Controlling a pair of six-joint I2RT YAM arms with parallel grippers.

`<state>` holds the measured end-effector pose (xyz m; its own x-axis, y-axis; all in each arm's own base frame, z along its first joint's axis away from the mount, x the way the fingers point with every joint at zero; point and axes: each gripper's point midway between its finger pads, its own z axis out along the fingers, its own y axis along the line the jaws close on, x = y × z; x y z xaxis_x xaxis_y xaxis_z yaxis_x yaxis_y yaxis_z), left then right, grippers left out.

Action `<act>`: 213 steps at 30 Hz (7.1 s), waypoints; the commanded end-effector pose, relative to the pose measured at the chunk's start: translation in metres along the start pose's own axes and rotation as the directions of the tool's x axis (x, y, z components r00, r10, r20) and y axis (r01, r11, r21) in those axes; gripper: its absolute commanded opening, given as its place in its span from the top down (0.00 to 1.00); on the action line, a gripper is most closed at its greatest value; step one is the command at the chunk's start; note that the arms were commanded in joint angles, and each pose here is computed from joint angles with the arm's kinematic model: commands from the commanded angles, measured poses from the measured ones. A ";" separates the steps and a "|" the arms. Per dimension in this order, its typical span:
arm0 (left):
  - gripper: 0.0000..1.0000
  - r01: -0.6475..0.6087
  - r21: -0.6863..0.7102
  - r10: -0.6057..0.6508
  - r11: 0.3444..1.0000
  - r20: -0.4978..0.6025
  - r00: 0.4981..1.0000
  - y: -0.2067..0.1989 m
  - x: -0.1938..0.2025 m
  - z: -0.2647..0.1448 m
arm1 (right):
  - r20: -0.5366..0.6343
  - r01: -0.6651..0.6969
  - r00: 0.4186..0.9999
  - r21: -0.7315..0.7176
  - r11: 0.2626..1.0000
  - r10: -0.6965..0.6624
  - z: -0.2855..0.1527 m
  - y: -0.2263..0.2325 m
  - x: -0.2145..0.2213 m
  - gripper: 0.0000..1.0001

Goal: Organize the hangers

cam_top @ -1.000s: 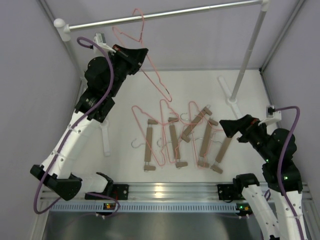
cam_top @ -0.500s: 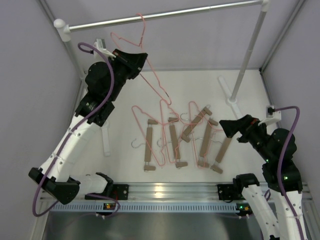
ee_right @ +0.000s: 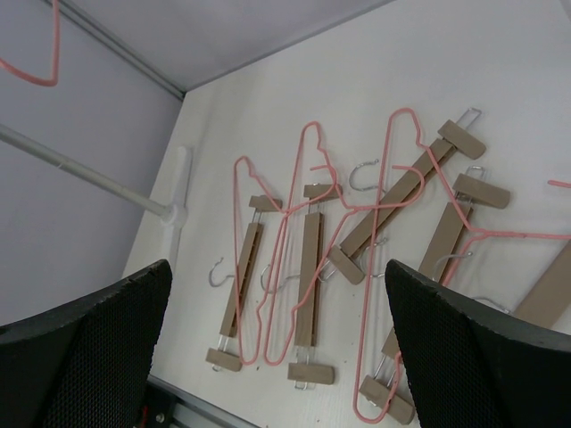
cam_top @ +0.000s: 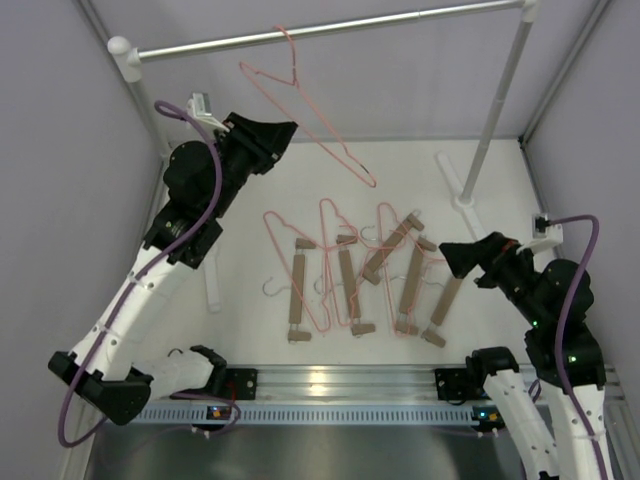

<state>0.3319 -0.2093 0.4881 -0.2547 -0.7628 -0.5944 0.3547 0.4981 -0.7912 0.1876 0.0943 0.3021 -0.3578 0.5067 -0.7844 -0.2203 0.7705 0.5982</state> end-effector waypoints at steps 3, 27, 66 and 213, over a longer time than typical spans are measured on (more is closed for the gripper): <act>0.66 -0.026 0.079 0.028 0.997 -0.033 0.999 -0.010 0.005 -0.025 | 0.051 0.017 0.999 0.012 1.000 -0.017 -0.010 -0.001 -0.007 0.00; 0.68 -0.306 -0.285 0.055 0.908 -0.643 0.764 0.210 0.211 -0.144 | -0.023 -0.026 0.999 0.054 0.998 0.027 0.001 -0.020 0.019 0.01; 0.70 -0.693 -0.250 0.194 0.676 -0.847 0.495 0.284 0.341 -0.113 | -0.057 -0.019 0.998 0.059 0.998 0.022 0.008 -0.018 0.016 0.01; 0.72 -0.120 0.215 0.147 0.969 -0.113 0.983 0.003 0.002 -0.064 | -0.127 0.016 0.992 -0.024 1.000 -0.019 0.008 0.007 0.008 0.01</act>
<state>0.2828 -0.1874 0.4562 -0.3687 -0.6177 -0.6946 0.5087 0.4914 -0.7070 0.1922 0.1077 0.2934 -0.4819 0.4396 -0.7580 -0.2352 0.7684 0.5952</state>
